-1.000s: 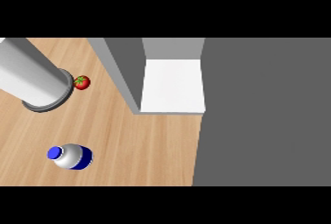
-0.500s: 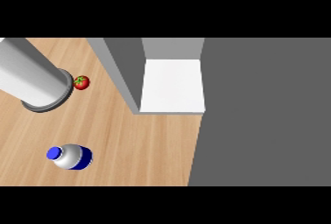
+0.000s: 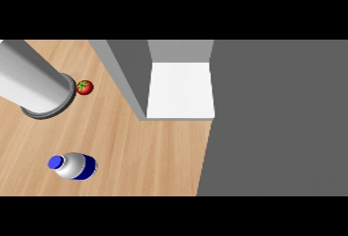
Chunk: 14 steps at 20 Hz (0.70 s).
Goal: Pick up the bottled water, place it into the cabinet and close the cabinet
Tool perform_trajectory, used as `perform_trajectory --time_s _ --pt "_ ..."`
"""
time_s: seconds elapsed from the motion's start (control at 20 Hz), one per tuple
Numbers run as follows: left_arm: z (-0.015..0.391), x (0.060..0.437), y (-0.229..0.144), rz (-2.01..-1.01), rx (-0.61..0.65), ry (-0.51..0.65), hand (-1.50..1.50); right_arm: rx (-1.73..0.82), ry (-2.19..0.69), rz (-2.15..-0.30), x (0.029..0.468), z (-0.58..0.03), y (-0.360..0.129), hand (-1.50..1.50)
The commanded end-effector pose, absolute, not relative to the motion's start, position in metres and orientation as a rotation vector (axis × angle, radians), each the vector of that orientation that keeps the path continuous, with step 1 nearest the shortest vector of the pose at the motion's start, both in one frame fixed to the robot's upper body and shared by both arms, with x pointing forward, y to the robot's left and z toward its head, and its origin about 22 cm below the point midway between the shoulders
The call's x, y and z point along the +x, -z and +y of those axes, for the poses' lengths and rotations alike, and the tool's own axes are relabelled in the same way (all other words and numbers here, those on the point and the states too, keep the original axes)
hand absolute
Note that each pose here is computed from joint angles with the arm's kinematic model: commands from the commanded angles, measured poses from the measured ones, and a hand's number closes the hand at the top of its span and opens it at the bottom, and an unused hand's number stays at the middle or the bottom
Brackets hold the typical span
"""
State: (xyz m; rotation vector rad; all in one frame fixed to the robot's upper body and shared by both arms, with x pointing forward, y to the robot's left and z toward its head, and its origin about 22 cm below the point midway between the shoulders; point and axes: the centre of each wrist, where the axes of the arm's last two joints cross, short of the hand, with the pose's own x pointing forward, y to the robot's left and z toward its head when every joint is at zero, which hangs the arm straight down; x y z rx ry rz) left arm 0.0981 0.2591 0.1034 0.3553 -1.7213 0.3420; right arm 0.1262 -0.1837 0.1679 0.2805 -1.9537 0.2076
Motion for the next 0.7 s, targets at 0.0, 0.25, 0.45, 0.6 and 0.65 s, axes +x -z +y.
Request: perform_trajectory --time_s 0.0,0.25,0.45,0.6,0.65 --pt "0.280 0.120 -0.075 -1.696 0.373 -0.365 -1.50 0.226 -0.246 -1.983 0.109 -0.192 -0.188 -1.50" --pt "0.287 0.119 -0.049 -1.665 0.391 -0.379 -1.50 0.218 -0.234 -2.001 0.106 -0.185 -0.187 -1.50" --pt "0.293 0.121 -0.029 -1.600 0.385 -0.395 -1.50 0.204 -0.220 -1.994 0.105 -0.183 -0.185 -1.50" --pt "0.305 0.117 -0.004 -1.568 0.372 -0.394 -1.50 0.213 -0.202 -2.000 0.104 -0.181 -0.193 -1.50" --pt "0.306 0.124 0.009 -1.562 0.369 -0.398 -1.50 0.236 -0.220 -1.983 0.110 -0.179 -0.186 -1.50"
